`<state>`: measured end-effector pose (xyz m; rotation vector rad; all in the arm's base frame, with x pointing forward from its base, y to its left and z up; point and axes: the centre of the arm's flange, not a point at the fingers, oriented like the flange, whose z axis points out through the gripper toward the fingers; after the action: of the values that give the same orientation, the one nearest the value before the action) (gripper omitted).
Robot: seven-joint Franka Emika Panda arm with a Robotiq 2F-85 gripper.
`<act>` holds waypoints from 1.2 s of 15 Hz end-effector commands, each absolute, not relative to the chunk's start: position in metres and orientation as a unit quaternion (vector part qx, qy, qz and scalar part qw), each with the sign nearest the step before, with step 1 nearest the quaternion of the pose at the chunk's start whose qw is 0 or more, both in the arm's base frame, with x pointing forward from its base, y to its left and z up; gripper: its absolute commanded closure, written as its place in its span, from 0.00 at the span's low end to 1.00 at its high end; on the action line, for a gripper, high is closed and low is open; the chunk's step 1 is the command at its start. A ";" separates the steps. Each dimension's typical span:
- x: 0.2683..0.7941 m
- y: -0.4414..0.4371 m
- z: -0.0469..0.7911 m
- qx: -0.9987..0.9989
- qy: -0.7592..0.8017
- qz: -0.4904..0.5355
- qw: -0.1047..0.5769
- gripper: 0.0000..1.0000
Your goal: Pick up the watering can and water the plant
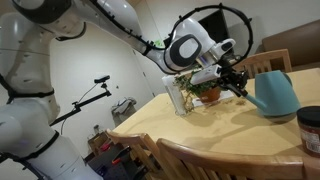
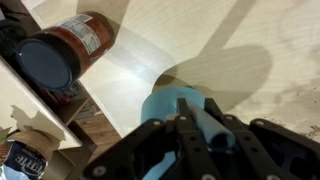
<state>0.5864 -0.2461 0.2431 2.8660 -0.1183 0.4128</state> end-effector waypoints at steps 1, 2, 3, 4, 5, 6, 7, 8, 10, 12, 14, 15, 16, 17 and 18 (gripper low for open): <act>0.582 -0.211 0.243 0.979 -0.052 0.160 0.115 0.94; 0.582 -0.202 0.240 0.979 -0.053 0.163 0.113 0.94; 0.582 -0.193 0.238 0.978 -0.049 0.167 0.112 0.94; 0.581 -0.182 0.235 0.978 -0.047 0.170 0.115 0.94; 0.580 -0.173 0.232 0.977 -0.045 0.173 0.114 0.94; 0.579 -0.163 0.226 0.977 -0.041 0.173 0.115 0.94; 0.578 -0.156 0.222 0.977 -0.036 0.173 0.118 0.94; 0.577 -0.149 0.217 0.977 -0.033 0.171 0.119 0.94; 0.575 -0.142 0.212 0.979 -0.020 0.165 0.117 0.94; 0.583 -0.148 0.212 0.981 -0.024 0.157 0.111 0.78; 0.582 -0.146 0.210 0.981 -0.022 0.156 0.111 0.78; 0.582 -0.146 0.210 0.981 -0.022 0.156 0.111 0.78; 0.582 -0.146 0.210 0.981 -0.022 0.156 0.111 0.78; 0.582 -0.146 0.210 0.981 -0.022 0.156 0.111 0.78; 0.582 -0.146 0.210 0.981 -0.022 0.156 0.111 0.78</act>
<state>0.5820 -0.1464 0.2104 2.8816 -0.0643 0.4576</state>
